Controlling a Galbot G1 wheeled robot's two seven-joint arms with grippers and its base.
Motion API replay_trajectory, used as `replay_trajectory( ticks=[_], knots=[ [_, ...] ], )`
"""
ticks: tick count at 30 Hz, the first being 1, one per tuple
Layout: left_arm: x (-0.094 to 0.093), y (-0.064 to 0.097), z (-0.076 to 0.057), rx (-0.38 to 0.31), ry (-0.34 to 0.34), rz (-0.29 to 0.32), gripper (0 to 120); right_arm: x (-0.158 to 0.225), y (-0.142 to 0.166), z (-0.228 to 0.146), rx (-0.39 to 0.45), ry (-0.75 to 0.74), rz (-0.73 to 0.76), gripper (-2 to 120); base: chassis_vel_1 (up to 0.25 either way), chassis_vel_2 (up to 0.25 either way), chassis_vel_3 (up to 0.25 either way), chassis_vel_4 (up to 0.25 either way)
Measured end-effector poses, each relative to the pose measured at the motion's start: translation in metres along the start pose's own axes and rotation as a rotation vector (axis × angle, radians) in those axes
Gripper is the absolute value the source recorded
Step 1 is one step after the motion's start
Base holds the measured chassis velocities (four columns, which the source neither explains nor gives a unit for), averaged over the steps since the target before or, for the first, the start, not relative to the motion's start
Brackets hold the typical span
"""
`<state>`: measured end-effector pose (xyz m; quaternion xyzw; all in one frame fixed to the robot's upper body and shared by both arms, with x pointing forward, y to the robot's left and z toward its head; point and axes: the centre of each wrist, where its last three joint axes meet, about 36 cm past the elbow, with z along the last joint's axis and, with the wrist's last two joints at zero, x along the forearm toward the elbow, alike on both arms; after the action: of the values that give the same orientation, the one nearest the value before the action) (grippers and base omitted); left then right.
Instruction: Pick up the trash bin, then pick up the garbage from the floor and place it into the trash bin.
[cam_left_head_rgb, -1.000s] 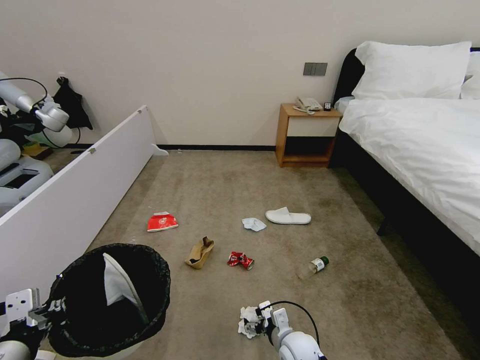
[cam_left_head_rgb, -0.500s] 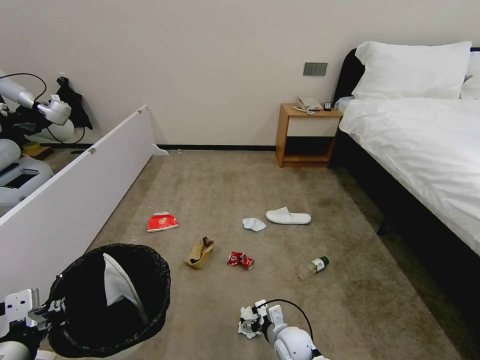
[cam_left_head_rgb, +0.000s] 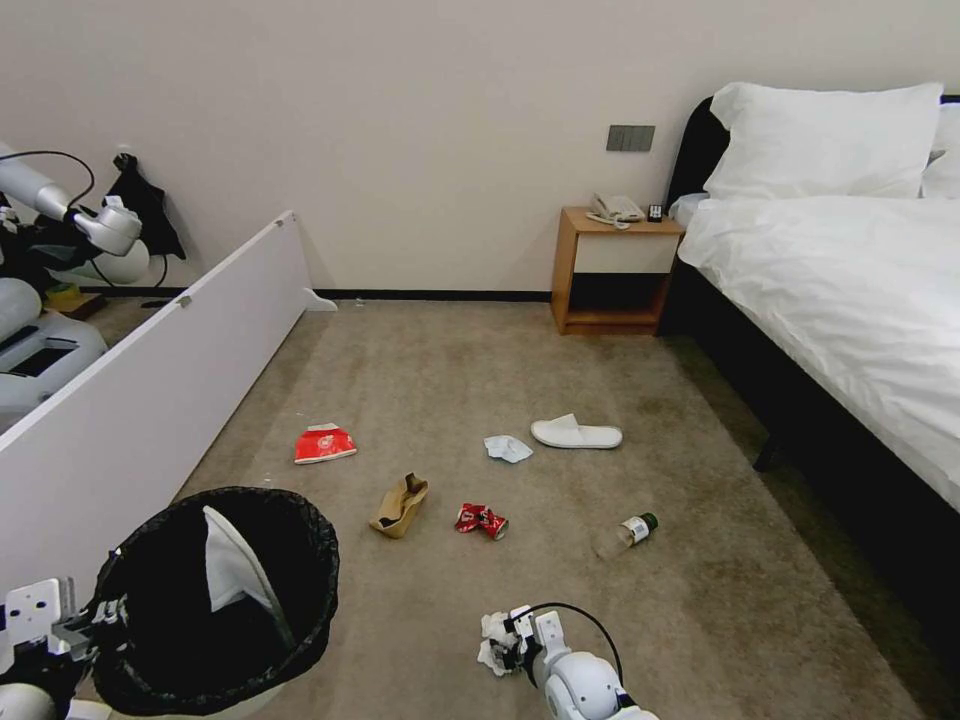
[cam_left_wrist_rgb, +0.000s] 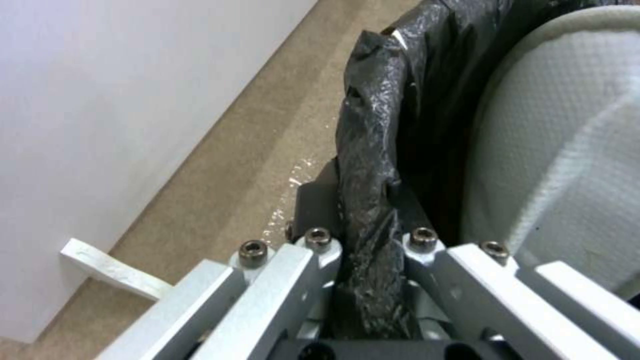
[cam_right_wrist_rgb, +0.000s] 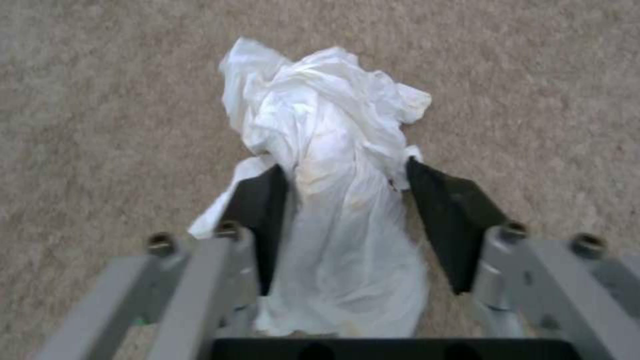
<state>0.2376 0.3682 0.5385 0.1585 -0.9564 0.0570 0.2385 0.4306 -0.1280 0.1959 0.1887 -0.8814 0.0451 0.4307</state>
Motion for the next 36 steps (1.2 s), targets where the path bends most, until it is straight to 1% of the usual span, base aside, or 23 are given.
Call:
replay_trajectory(
  ticks=[1, 2, 4, 5, 6, 7, 8, 10, 11, 12, 17, 20, 21, 23, 24, 26, 27, 29, 30, 32, 33, 35, 36],
  knots=[
    [0.0, 0.0, 0.0, 0.0, 0.0, 0.0, 4, 0.0, 0.0, 0.0, -0.001, 0.001, 0.0, 39, 0.0, 0.0, 0.0, 0.0],
    [0.0, 0.0, 0.0, 0.0, 0.0, 0.0, 4, 0.0, 0.0, 0.0, -0.001, 0.001, 0.0, 39, 0.0, 0.0, 0.0, 0.0],
    [0.0, 0.0, 0.0, -0.001, 0.0, 0.0, 4, -0.001, 0.0, 0.0, -0.002, 0.003, 0.0, 26, 0.0, 0.0, 0.0, 0.0],
    [0.0, 0.0, 0.0, -0.001, 0.0, 0.0, 4, -0.001, 0.0, 0.0, -0.002, 0.003, 0.0, 26, 0.0, 0.0, 0.0, 0.0],
    [0.0, 0.0, 0.0, -0.001, 0.0, 0.0, 4, -0.001, 0.0, 0.0, -0.002, 0.003, -0.001, 23, 0.0, 0.0, 0.0, 0.0],
    [0.0, 0.001, -0.001, -0.002, -0.001, 0.0, 4, -0.001, 0.001, 0.0, 0.0, 0.004, -0.001, 15, 0.0, 0.0, 0.0, 0.0],
    [0.0, 0.001, -0.001, -0.002, -0.001, 0.0, 4, -0.001, 0.001, 0.0, 0.0, 0.004, -0.001, 15, 0.0, 0.0, 0.0, 0.0],
    [0.0, 0.001, -0.001, -0.002, -0.001, 0.001, 4, 0.0, 0.001, 0.0, 0.0, 0.001, -0.002, 7, 0.0, 0.0, 0.0, 0.0],
    [0.0, 0.001, -0.001, -0.002, -0.001, 0.001, 4, 0.0, 0.001, 0.0, 0.0, 0.001, -0.002, 7, 0.0, 0.0, 0.0, 0.0],
    [0.0, 0.001, -0.001, -0.002, -0.001, 0.002, 4, 0.0, 0.001, -0.001, 0.001, -0.001, -0.003, 0, 0.0, 0.0, 0.0, 0.0],
    [-0.001, 0.0, -0.001, -0.002, -0.002, 0.005, 4, 0.005, 0.002, -0.005, 0.006, -0.021, -0.006, 0, 0.0, 0.0, 0.0, 0.0],
    [-0.003, -0.001, -0.001, -0.004, 0.004, 0.015, 4, 0.021, -0.001, -0.017, 0.012, -0.095, -0.003, 0, 0.0, 0.0, 0.0, 0.0],
    [-0.003, -0.001, -0.001, -0.004, 0.004, 0.015, 4, 0.021, -0.001, -0.017, 0.012, -0.095, -0.003, 0, 0.0, 0.0, 0.0, 0.0],
    [-0.006, -0.003, -0.001, 0.0, 0.005, 0.025, 4, 0.038, -0.003, -0.029, -0.003, -0.179, 0.008, 0, 0.0, 0.0, 0.0, 0.0],
    [-0.006, -0.003, -0.001, 0.0, 0.005, 0.025, 4, 0.038, -0.003, -0.029, -0.003, -0.179, 0.008, 0, 0.0, 0.0, 0.0, 0.0],
    [-0.009, -0.006, 0.002, 0.001, 0.015, 0.039, 4, 0.061, -0.008, -0.045, -0.029, -0.314, 0.008, 0, 0.0, 0.0, 0.0, 0.0],
    [-0.009, -0.006, 0.002, 0.001, 0.015, 0.039, 4, 0.061, -0.008, -0.045, -0.029, -0.314, 0.008, 0, 0.0, 0.0, 0.0, 0.0],
    [-0.013, -0.009, 0.007, -0.006, 0.033, 0.046, 4, 0.089, -0.01, -0.065, -0.09, -0.449, -0.052, 0, 0.0, 0.0, 0.0, 0.0],
    [-0.013, -0.009, 0.007, -0.006, 0.033, 0.046, 4, 0.089, -0.01, -0.065, -0.09, -0.449, -0.052, 0, 0.0, 0.0, 0.0, 0.0],
    [-0.017, -0.013, 0.012, -0.014, 0.054, 0.058, 4, 0.123, -0.008, -0.092, -0.123, -0.596, -0.122, 0, 0.0, 0.0, 0.0, 0.0],
    [-0.017, -0.013, 0.012, -0.014, 0.054, 0.058, 4, 0.123, -0.008, -0.092, -0.123, -0.596, -0.122, 0, 0.0, 0.0, 0.0, 0.0],
    [-0.019, -0.017, 0.014, -0.024, 0.066, 0.074, 4, 0.159, -0.002, -0.118, -0.135, -0.73, -0.2, 0, 0.0, 0.0, 0.0, 0.0],
    [-0.019, -0.017, 0.014, -0.024, 0.066, 0.074, 4, 0.159, -0.002, -0.118, -0.135, -0.73, -0.2, 0, 0.0, 0.0, 0.0, 0.0]
  ],
)
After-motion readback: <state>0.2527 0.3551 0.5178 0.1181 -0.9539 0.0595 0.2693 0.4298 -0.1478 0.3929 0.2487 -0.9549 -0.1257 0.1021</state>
